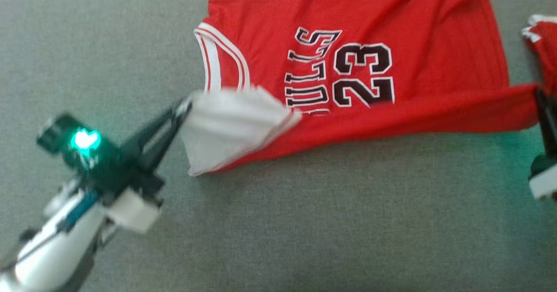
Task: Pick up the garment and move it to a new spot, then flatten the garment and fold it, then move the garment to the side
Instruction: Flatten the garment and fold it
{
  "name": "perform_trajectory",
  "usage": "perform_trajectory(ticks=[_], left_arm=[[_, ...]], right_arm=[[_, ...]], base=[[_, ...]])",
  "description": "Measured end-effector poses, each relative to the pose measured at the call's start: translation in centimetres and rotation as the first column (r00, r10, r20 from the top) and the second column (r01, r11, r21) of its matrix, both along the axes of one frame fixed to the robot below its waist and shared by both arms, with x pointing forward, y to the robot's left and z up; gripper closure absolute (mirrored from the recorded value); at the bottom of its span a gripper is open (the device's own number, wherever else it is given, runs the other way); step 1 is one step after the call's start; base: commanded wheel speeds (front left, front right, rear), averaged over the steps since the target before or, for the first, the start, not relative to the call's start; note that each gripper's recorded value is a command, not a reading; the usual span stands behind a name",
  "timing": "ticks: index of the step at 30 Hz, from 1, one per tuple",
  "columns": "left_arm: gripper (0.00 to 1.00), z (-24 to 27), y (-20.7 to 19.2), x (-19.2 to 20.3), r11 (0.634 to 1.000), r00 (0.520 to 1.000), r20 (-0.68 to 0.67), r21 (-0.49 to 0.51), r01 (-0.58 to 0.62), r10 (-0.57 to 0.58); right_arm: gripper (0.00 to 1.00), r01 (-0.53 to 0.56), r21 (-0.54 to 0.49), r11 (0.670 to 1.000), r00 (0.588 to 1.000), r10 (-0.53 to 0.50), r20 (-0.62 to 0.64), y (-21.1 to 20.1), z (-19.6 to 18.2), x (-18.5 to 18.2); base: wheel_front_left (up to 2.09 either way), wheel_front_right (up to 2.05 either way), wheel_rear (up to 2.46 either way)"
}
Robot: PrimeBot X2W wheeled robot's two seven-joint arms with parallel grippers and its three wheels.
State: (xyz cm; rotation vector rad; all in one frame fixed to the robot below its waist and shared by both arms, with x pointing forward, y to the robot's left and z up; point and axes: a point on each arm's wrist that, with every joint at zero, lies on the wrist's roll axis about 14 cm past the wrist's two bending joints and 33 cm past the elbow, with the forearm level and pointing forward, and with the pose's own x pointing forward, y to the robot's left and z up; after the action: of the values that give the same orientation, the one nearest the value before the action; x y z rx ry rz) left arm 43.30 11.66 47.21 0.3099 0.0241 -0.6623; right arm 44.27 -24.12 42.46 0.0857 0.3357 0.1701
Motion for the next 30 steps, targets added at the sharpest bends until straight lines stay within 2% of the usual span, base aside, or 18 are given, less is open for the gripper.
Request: perform_trajectory(ticks=[8,16,17,18,19,20,23,26,30], left_arm=[[1.0,-0.7,-0.3,6.2,0.996,0.998,0.06,0.089,0.019,-0.024],[1.0,-0.2,-1.4,9.5,0.991,0.991,0.124,0.126,0.042,-0.058],[0.66,-0.4,-1.4,9.7,0.99,0.991,0.123,0.133,0.042,-0.059],[0.04,-0.5,-1.5,9.8,0.99,0.991,0.121,0.135,0.042,-0.059],[0.0,-0.7,-1.5,9.8,0.99,0.992,0.114,0.133,0.038,-0.053],[0.0,-0.7,-1.5,9.8,0.99,0.992,0.114,0.133,0.038,-0.053],[0.0,-1.0,-0.9,9.9,0.996,0.996,0.085,0.093,-0.003,-0.005],[0.0,-1.3,0.3,9.4,0.993,0.993,0.032,-0.014,-0.113,0.114],[0.0,-4.0,0.9,6.0,0.951,0.96,-0.154,-0.168,-0.259,0.235]], right_arm=[[1.0,-0.001,-0.03,1.0,1.0,0.0,-0.029,-0.2,-1.9,3.6],[1.0,-0.006,-0.038,0.999,0.998,0.003,-0.067,0.0,-3.8,4.7],[1.0,-0.004,-0.035,0.999,0.998,0.001,-0.065,0.1,-3.9,4.7],[0.73,-0.001,-0.031,1.0,0.998,-0.001,-0.064,0.1,-3.9,4.7],[0.15,0.002,-0.027,1.0,0.998,-0.004,-0.063,0.2,-4.0,4.7],[0.0,0.002,-0.027,1.0,0.998,-0.004,-0.063,0.2,-4.0,4.7],[0.0,0.014,-0.021,1.0,1.0,-0.014,-0.016,0.4,-3.2,4.9],[0.0,0.024,-0.013,1.0,0.999,-0.023,0.041,0.5,-1.9,4.8],[0.0,0.04,0.011,0.999,0.995,-0.041,0.096,0.6,-0.3,4.1]], base=[[0.0,0.0,0.0],[0.0,0.0,0.0],[0.0,0.0,0.0],[0.0,0.0,0.0],[0.0,0.0,0.0],[0.0,0.0,0.0],[0.0,0.0,0.0],[0.0,0.0,0.0],[0.0,0.0,0.0]])
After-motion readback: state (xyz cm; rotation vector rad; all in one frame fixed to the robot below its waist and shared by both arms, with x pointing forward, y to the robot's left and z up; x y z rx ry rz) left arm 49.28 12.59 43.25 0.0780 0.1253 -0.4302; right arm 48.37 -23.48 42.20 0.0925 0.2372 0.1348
